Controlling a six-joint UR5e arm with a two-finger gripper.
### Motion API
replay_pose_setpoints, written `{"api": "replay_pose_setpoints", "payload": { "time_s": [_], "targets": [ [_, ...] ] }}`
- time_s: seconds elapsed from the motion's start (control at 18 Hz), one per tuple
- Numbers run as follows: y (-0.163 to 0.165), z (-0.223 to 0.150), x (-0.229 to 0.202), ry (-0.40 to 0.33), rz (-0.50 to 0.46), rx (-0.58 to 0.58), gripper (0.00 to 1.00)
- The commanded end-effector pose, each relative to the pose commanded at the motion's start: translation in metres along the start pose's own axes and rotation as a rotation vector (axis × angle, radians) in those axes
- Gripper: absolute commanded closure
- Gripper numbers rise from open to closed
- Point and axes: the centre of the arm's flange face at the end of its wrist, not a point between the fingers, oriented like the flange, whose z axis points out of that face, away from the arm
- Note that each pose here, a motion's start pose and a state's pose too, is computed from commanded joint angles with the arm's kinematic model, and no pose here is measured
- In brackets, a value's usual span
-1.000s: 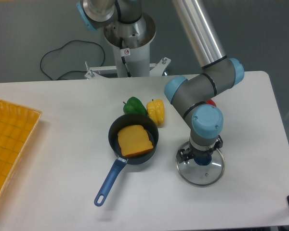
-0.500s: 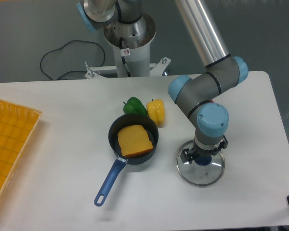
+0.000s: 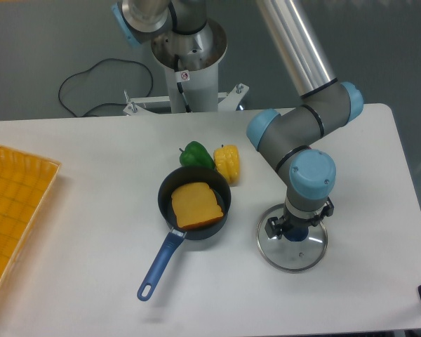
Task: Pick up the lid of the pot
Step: 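Close the gripper around the blue knob of the lid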
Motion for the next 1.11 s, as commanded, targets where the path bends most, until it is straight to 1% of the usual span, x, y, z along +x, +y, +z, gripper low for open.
{"api": "replay_pose_setpoints", "payload": {
  "time_s": [0.17, 0.22, 0.5, 0.56, 0.61, 0.83, 0.94, 1.11],
  "targets": [
    [0.0002, 0.0015, 0.0001, 0.0, -0.011, -0.002, 0.08],
    [0.0002, 0.0015, 0.0001, 0.0, -0.017, -0.002, 0.11],
    [0.0001, 0.0015, 0.0016, 0.005, -0.04, -0.001, 0.12],
    [0.0001, 0.0015, 0.0018, 0.006, -0.04, 0.0, 0.12],
    [0.0001, 0.0015, 0.0019, 0.008, -0.043, 0.0, 0.16],
    [0.0, 0.0015, 0.0012, 0.011, -0.051, 0.0, 0.19],
    [-0.0003, 0.0012, 0.0013, 0.012, -0.077, 0.003, 0.28],
    [0.0002, 0.0019, 0.0014, 0.012, -0.08, 0.002, 0.32]
  ]
}}
